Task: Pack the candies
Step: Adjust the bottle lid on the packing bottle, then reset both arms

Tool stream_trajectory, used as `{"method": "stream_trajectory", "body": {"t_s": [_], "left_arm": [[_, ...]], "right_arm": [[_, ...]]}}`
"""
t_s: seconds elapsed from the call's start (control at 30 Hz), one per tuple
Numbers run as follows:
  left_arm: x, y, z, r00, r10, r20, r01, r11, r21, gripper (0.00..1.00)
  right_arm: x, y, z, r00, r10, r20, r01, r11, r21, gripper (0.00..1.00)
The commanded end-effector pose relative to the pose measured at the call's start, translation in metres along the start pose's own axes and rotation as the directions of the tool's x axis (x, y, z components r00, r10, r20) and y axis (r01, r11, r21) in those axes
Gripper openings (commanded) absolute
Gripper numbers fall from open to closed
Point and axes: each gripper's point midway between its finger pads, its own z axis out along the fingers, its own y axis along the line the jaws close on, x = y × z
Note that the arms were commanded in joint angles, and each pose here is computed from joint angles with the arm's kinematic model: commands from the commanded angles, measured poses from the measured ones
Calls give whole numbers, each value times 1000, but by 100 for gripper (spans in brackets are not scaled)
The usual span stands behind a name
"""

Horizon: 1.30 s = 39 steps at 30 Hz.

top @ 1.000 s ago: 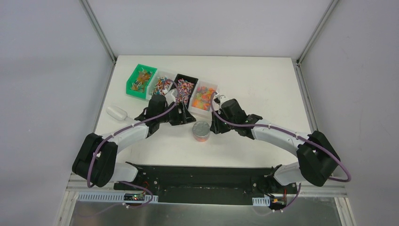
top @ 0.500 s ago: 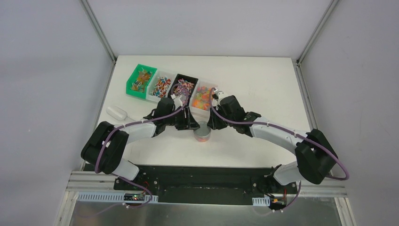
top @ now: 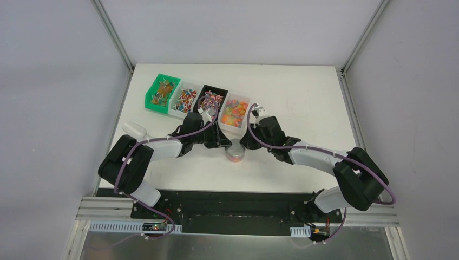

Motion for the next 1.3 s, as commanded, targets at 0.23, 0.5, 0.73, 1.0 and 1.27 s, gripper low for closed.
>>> {"method": "stream_trajectory", "body": {"t_s": [0.23,0.5,0.73,1.0,1.27], "left_arm": [[19,-5,-1,998,-33,-47,35,999,40,29],[30,-17,0,998,-17,-67,24,995,95,27],[15,-39,-4,999,19,-30,-14,988,152,37],[-21,-70,-25,990,109,94,-122,982,146,48],[-74,-100,-75,920,249,302,-263,965,7,64]], "right_arm": [[14,-5,-17,998,5,-61,-4,1000,26,19],[17,-3,-35,998,49,-32,-49,999,10,22],[-8,4,-51,998,45,36,-45,999,12,25],[-41,16,-75,994,-6,111,5,1000,7,54],[-85,23,-114,971,-33,236,21,998,56,100]]}}
